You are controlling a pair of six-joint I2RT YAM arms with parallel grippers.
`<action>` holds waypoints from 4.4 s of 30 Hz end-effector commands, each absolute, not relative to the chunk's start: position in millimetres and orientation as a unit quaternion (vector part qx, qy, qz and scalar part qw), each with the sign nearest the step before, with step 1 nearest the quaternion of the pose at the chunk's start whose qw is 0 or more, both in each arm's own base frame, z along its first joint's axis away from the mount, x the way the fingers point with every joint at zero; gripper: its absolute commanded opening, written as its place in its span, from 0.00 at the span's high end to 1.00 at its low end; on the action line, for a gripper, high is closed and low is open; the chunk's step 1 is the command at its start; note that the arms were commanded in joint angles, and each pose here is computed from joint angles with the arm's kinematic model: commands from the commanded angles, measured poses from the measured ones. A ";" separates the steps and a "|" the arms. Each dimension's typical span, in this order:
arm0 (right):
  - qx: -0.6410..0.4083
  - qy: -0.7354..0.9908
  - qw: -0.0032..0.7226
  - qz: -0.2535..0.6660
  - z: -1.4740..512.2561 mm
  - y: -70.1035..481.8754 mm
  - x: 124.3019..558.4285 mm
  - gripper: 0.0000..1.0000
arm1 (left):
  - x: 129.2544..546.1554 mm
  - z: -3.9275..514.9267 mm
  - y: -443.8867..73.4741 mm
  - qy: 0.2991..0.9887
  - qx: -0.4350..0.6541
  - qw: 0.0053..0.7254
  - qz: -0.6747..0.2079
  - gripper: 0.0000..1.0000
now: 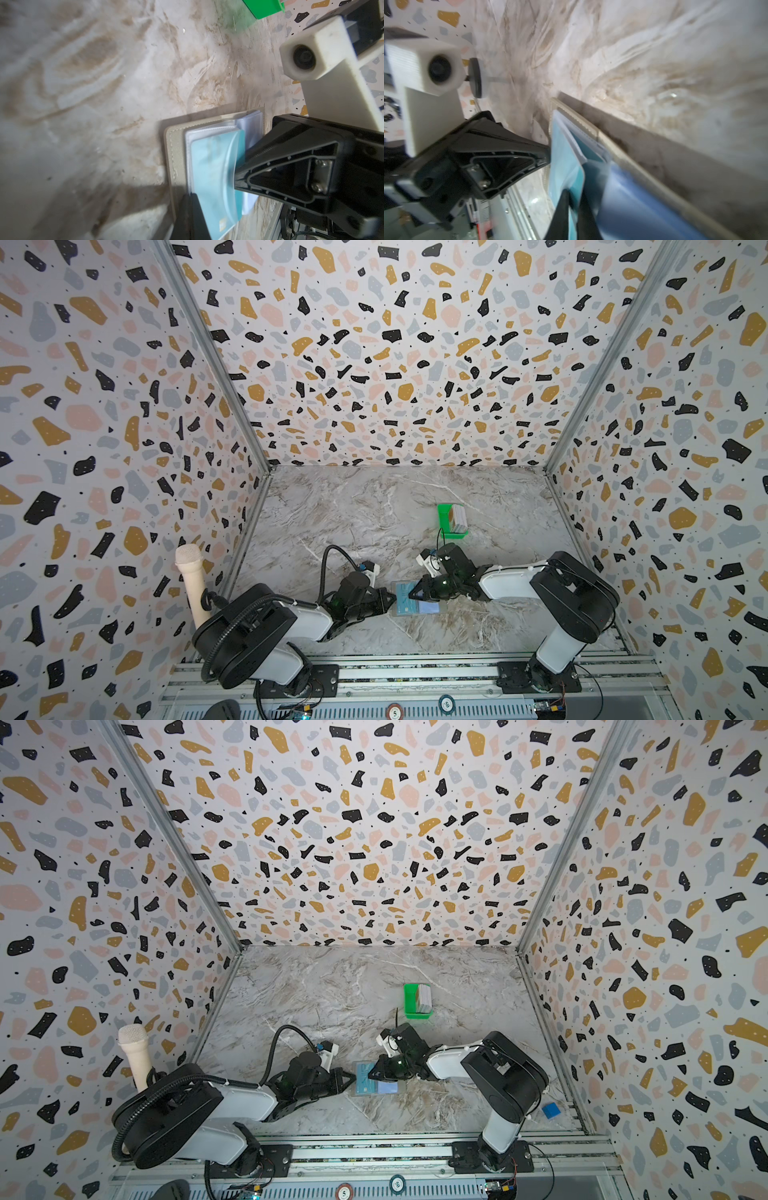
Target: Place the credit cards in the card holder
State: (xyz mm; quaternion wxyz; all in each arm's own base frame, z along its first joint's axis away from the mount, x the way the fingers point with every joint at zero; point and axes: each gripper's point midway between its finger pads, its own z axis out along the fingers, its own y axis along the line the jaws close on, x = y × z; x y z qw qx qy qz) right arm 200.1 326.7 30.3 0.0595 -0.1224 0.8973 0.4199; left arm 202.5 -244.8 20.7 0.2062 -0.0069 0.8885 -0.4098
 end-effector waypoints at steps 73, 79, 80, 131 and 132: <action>-0.242 0.947 0.185 0.105 41.5 276.8 230.6 0.53 | 206.3 29.9 -275.8 0.895 0.056 0.198 -0.396 1.00; -0.247 0.954 0.157 0.070 14.9 265.3 219.5 0.54 | 205.3 25.9 -276.7 0.896 0.056 0.192 -0.396 1.00; -0.247 0.955 0.151 0.064 9.3 262.2 216.0 0.55 | 205.4 25.5 -276.4 0.896 0.055 0.192 -0.396 1.00; -0.225 0.954 0.189 0.049 19.9 259.0 227.4 0.68 | 200.5 24.6 -276.2 0.891 0.051 0.187 -0.410 1.00; -0.227 0.955 0.185 0.046 16.4 257.8 225.9 0.70 | 200.7 24.5 -276.1 0.891 0.051 0.187 -0.410 1.00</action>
